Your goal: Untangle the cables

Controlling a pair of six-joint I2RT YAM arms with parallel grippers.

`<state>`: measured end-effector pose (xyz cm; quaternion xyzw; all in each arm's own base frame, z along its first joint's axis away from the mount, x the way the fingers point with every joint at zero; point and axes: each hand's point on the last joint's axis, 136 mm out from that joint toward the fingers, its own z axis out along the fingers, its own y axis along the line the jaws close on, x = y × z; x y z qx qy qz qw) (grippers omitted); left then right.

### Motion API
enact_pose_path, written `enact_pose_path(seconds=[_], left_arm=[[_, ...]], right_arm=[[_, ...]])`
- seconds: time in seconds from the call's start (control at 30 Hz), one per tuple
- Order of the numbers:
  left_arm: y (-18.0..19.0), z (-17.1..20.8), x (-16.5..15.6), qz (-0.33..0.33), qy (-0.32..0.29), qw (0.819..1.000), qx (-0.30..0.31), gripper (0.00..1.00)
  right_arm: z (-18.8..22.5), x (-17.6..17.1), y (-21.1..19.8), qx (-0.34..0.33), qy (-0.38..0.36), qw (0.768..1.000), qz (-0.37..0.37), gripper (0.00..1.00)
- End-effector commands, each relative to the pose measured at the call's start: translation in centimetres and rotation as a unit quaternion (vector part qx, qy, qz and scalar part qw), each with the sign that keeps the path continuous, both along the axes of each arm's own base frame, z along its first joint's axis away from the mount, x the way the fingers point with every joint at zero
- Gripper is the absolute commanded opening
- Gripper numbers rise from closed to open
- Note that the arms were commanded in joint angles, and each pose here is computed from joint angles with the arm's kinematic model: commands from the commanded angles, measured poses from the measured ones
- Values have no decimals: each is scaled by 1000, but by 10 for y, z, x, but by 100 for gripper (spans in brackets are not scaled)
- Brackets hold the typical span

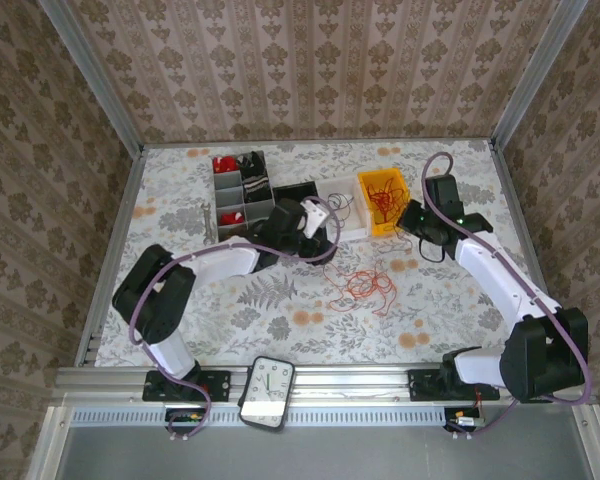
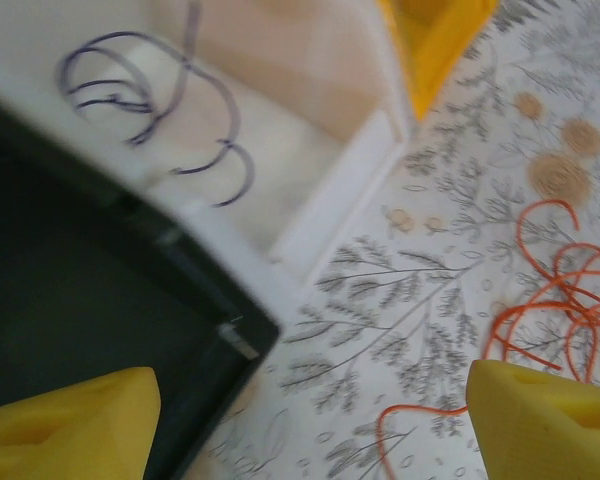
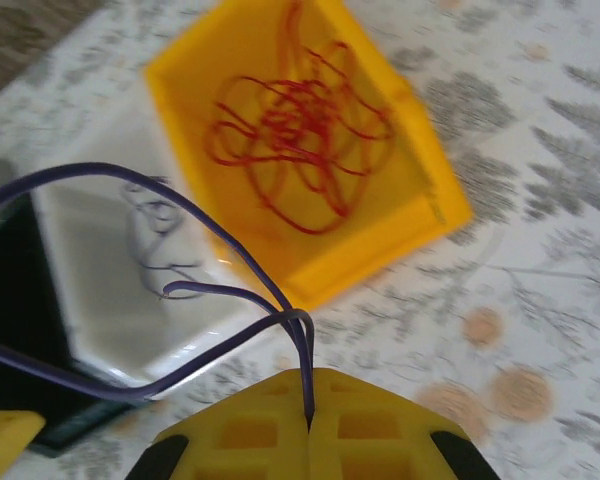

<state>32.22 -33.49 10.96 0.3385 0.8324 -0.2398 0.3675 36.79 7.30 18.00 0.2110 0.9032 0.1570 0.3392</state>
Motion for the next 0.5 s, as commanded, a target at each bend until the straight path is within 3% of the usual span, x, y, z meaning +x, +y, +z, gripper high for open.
enact_pose_path(seconds=[0.0,0.33,0.47], left_arm=[[17,28,18,61,-10,996,-69,80],[52,26,14,97,-11,994,-51,80],[48,25,5,77,-11,996,-39,80]], right_arm=[[30,29,38,22,-52,997,53,0],[-2,114,88,-4,-36,995,97,1],[-9,137,111,5,-44,988,147,13]])
